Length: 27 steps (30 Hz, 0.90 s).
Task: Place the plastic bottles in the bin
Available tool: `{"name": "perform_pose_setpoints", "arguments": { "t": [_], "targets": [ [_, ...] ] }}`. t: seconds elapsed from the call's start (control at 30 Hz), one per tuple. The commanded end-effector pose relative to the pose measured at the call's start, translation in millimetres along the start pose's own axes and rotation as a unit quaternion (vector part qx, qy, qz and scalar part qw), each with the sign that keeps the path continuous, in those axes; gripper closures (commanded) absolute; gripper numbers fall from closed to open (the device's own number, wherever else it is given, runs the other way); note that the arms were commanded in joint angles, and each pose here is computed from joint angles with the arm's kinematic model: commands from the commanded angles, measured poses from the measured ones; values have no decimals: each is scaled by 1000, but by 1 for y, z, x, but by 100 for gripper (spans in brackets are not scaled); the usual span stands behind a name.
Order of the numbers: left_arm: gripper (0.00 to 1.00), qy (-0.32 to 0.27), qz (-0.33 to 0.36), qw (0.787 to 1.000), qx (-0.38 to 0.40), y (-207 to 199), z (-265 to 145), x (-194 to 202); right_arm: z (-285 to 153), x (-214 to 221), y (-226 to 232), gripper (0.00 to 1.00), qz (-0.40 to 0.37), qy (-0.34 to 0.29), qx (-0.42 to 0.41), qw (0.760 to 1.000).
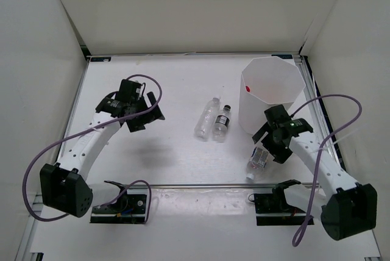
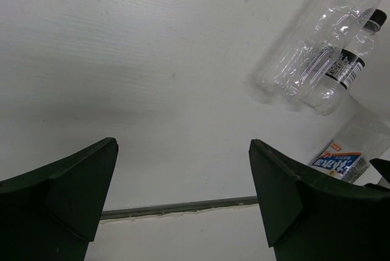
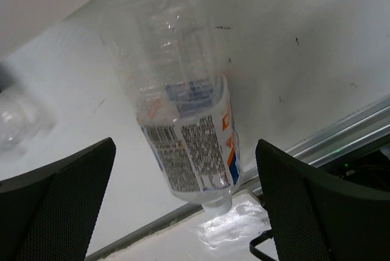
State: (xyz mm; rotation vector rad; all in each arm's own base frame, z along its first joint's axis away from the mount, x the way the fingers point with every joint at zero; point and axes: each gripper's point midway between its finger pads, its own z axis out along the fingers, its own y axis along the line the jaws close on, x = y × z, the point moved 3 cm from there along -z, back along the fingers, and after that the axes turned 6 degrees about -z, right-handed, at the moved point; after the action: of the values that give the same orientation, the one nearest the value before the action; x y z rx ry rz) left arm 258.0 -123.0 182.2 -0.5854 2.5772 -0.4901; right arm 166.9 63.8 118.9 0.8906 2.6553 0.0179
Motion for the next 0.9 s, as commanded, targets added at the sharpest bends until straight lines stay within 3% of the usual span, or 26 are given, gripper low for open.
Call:
{"name": "perform_pose_setpoints", "arguments": {
  "t": [0.0,0.23,0.3,0.43,0.47,0.53,0.6,0.77,0.8,0.87],
  "targets": [
    [0,-18,7,1000,8,1,-12,0,18,-3,2,1,2,-9,18,1000],
    [0,-24,12,1000,1,5,-17,0,45,20,-21,1,1,40,61,997],
    [0,-24,12,1000,1,5,-17,0,47,23,-24,6,2,51,62,997],
    [0,-20,11,1000,-3,7,-16,2,32,18,-14,42,2,53,26,998],
    [0,-20,11,1000,-3,7,-16,2,23,19,-15,47,-3,59,24,998],
    [0,-24,16,1000,1,5,-18,0,-14,11,-9,61,1,52,-3,999],
    [0,-31,23,999,8,2,-19,-4,-50,3,-6,69,25,31,-38,998],
    [0,-11,36,998,56,-15,-16,-2,-161,-31,-6,80,61,-58,-118,989],
    [0,1,38,996,76,-21,-17,2,-198,-47,1,80,65,-96,-162,980],
    [0,12,40,994,100,-31,-12,1,-230,-68,2,81,65,-154,-178,970]
  ]
}}
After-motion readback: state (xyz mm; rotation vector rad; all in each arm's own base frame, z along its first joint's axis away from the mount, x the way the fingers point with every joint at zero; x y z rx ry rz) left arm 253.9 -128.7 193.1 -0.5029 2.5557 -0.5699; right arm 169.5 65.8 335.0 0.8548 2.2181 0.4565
